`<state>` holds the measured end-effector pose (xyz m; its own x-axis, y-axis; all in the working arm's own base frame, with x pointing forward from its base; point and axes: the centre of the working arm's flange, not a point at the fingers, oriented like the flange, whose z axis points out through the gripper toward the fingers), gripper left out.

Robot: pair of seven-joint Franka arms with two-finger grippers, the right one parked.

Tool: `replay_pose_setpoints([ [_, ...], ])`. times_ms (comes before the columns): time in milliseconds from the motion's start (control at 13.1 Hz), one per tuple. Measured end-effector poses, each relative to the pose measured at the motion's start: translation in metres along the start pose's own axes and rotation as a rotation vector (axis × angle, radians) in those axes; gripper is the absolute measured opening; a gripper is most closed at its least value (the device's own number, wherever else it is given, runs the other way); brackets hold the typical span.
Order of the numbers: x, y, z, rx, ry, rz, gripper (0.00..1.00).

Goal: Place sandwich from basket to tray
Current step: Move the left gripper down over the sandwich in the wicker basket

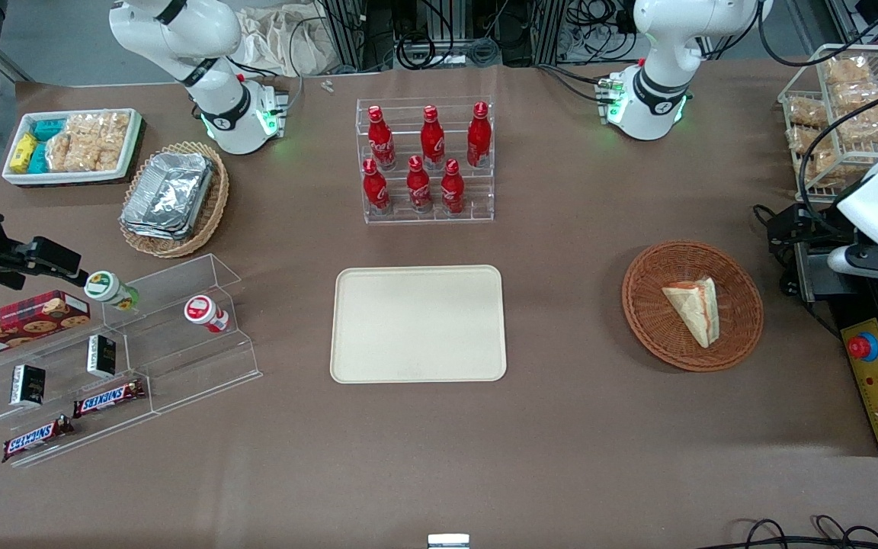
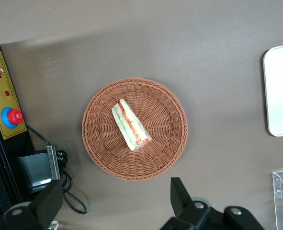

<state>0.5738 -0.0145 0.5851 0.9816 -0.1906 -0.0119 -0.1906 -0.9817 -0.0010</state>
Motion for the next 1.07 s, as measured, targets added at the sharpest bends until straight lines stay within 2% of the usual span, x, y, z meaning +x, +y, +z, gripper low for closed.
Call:
replay_pose_setpoints([
  [305,-0.002,-0.001,-0.001,-0.002,-0.011,-0.005,1.0],
  [381,-0.003,-0.002,0.001,-0.004,-0.027,-0.025,1.0],
  [686,-0.009,-0.005,0.032,-0.007,-0.106,-0.234,1.0],
  [914,-0.014,-0.01,0.073,-0.003,-0.126,-0.343,1.0],
  [1067,-0.018,-0.017,0.102,0.001,-0.118,-0.419,1.0],
])
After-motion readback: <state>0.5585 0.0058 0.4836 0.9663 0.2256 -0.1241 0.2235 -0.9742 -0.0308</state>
